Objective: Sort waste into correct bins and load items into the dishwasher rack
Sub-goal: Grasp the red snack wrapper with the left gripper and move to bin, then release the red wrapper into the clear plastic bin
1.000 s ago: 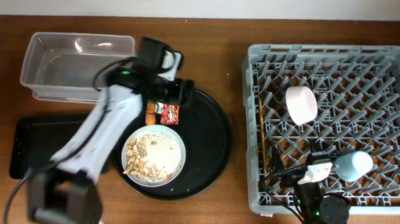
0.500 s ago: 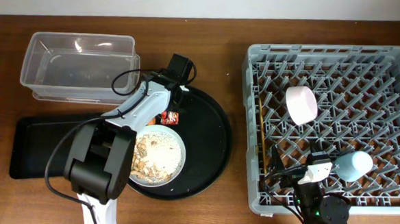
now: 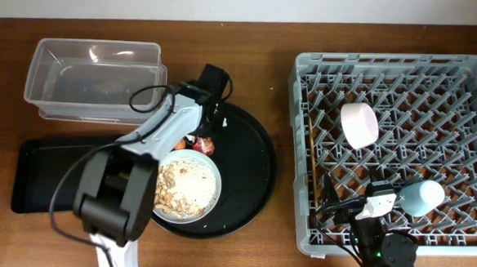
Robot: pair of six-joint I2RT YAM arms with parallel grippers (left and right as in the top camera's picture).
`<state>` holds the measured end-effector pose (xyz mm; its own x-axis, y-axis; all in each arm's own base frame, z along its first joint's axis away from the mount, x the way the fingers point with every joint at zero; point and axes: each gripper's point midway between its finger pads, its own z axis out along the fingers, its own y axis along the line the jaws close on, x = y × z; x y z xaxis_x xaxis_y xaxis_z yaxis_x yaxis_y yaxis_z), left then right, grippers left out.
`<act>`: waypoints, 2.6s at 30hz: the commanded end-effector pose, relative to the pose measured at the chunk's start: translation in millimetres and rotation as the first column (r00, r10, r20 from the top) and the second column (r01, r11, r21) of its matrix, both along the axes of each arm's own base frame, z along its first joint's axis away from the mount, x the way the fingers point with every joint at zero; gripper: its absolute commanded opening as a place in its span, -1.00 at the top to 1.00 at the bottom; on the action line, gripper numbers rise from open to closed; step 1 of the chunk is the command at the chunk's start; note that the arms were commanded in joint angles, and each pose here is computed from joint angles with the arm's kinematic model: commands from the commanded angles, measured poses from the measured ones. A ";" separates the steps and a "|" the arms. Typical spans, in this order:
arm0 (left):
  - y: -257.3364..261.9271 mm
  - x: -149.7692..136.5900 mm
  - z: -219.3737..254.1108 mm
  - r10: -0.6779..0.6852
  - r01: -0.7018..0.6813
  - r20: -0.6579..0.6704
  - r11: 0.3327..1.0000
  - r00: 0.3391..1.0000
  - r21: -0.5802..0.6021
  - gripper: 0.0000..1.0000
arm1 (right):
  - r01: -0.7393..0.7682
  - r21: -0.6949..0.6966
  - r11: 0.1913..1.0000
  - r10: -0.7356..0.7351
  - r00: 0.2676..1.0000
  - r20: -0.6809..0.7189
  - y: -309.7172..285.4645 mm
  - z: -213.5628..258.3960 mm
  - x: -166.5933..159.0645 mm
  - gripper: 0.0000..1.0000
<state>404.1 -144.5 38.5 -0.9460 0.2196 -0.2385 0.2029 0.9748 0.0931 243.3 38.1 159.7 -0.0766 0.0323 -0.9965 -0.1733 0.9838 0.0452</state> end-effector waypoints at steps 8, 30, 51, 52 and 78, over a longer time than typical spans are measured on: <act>58.7 27.7 169.3 0.157 -0.143 0.373 0.988 0.914 -0.065 0.99 | 0.001 -0.006 1.000 -0.001 1.000 0.000 -0.8 -2.2 0.0 -0.96; 241.2 -67.8 136.2 0.763 -0.760 -0.053 0.629 0.644 -0.165 0.99 | 0.001 -0.006 1.000 -0.001 1.000 0.000 -0.8 -2.2 0.0 -0.96; 198.7 99.1 92.1 0.637 -0.455 0.249 0.724 0.730 -0.519 0.90 | 0.001 -0.006 1.000 -0.001 1.000 0.000 -0.8 -2.2 0.0 -0.96; 190.4 98.8 96.7 0.615 -0.421 0.242 0.727 0.751 -0.542 0.50 | 0.001 -0.006 1.000 -0.001 1.000 0.000 -0.8 -2.2 0.0 -0.96; -3.1 41.2 8.2 -0.160 0.155 0.163 0.987 0.974 0.040 -0.18 | 0.001 -0.006 1.000 -0.001 1.000 0.000 -0.8 -2.2 0.0 -0.98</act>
